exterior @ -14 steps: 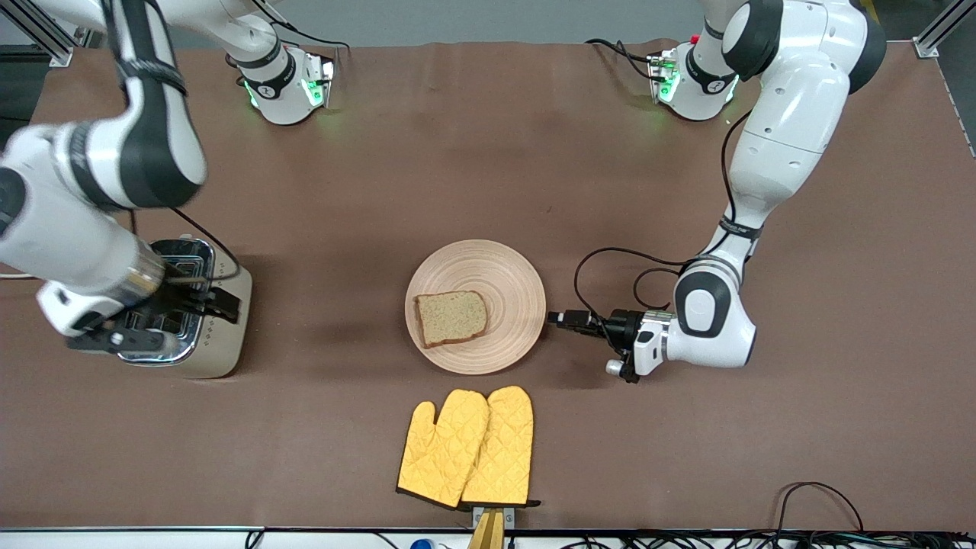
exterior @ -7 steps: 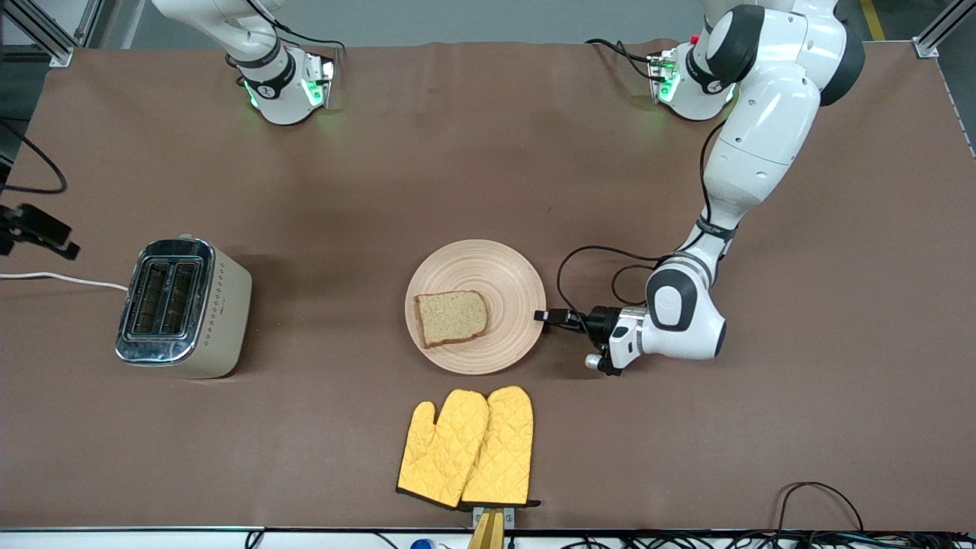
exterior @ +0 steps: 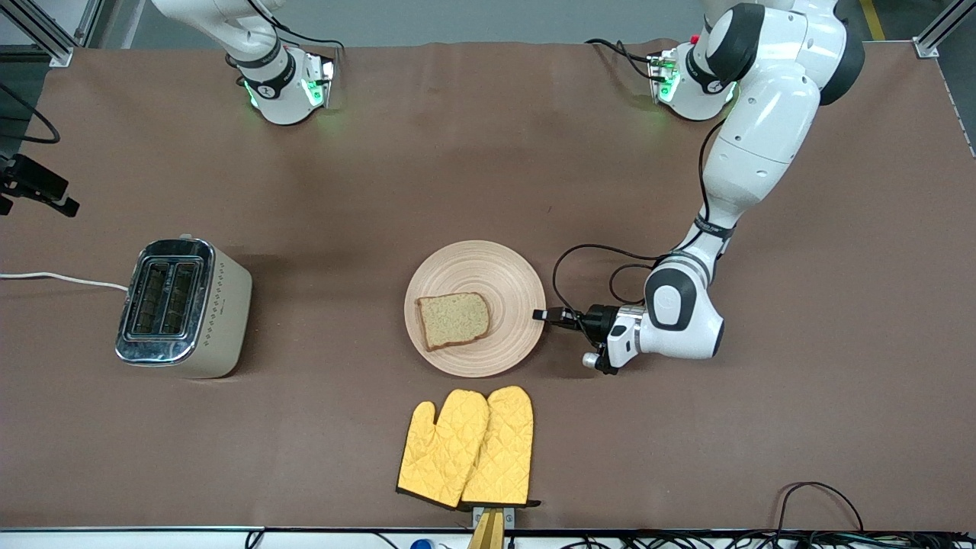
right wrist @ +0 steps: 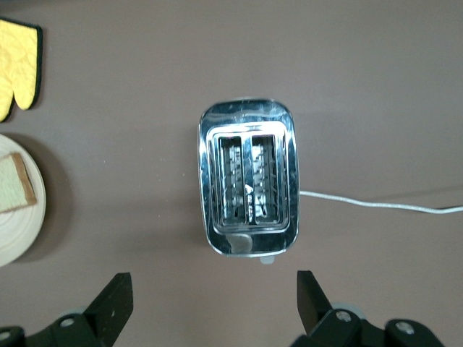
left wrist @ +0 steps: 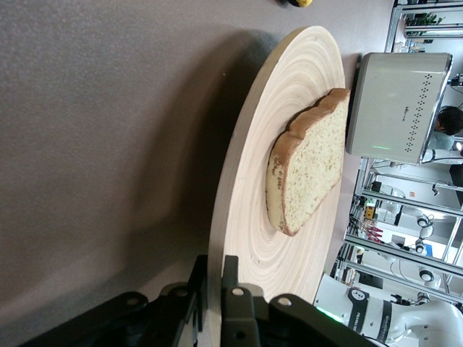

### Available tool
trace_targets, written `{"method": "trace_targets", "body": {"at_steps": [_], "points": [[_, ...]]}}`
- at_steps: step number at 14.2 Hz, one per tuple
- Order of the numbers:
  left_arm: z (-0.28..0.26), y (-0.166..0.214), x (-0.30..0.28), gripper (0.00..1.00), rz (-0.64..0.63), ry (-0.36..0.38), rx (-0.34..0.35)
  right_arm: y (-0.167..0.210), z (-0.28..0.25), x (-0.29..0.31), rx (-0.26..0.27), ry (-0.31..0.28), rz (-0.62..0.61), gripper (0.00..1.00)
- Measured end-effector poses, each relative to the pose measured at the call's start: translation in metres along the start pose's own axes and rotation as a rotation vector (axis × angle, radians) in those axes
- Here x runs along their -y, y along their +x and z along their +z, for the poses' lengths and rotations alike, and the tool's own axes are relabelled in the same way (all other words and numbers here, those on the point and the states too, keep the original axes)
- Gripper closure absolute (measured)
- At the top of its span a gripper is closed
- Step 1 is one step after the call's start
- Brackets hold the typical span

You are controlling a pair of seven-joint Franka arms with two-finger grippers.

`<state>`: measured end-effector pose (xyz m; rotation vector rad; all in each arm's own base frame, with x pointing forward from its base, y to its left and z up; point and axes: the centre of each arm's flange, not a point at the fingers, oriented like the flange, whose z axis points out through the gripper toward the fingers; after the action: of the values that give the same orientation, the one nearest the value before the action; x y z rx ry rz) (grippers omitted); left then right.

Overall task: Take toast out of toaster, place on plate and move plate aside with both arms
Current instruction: 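Slide the wooden plate with bread away from the toaster using the left gripper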

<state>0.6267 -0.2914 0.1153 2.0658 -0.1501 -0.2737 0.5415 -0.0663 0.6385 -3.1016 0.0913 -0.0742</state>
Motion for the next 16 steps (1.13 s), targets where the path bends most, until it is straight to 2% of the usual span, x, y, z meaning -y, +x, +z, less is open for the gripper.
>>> {"method": "trace_targets", "body": {"at_steps": [2, 8, 12, 16], "points": [[-0.003, 0.002, -0.004, 0.90, 0.008, 0.003, -0.008, -0.004, 0.000, 0.007, 0.021, 0.003, -0.014, 0.00], [-0.056, 0.018, -0.043, 0.90, 0.066, 0.026, -0.098, -0.005, -0.016, 0.048, -0.004, -0.002, -0.084, 0.00], [-0.136, 0.027, -0.064, 0.90, 0.103, 0.060, -0.187, -0.006, -0.015, 0.039, 0.003, -0.003, -0.069, 0.00], [-0.248, 0.020, -0.028, 0.90, 0.083, 0.155, -0.249, -0.006, -0.019, 0.040, -0.008, -0.004, -0.071, 0.00]]}}
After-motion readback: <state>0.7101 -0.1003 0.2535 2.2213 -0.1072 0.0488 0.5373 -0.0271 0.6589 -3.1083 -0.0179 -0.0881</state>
